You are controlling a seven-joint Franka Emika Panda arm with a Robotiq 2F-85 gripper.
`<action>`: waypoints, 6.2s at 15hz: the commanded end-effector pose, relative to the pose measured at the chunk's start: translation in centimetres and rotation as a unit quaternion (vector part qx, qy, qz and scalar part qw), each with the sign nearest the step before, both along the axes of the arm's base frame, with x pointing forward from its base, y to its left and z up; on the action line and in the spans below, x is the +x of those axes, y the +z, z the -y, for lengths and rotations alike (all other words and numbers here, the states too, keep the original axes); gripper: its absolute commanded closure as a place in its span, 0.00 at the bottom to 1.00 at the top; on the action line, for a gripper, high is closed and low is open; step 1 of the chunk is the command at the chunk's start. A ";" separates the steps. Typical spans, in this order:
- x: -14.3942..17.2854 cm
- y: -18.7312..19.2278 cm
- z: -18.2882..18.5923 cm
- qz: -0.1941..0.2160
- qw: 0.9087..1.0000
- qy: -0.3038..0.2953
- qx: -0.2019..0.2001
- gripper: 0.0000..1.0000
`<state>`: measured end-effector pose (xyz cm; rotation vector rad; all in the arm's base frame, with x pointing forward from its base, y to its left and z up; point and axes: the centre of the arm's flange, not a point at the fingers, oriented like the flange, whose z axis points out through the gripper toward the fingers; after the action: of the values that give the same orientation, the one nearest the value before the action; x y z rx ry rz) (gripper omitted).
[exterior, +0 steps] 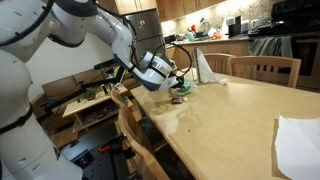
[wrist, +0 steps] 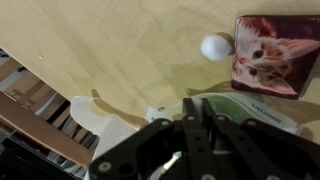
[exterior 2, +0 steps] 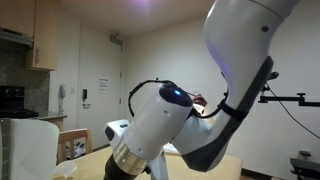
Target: Pick up the marshmallow from the table and place it in the pack
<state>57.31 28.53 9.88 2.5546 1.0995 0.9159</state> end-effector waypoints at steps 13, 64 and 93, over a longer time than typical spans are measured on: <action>1.4 -0.1 -3.0 0.020 0.997 0.066 0.042 0.90; 1.6 -4.7 -5.4 0.049 0.991 0.122 -0.015 0.90; 0.1 -3.3 -5.4 0.045 0.994 0.095 -0.035 0.51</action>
<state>58.90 34.14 4.57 2.3597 1.3676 1.0317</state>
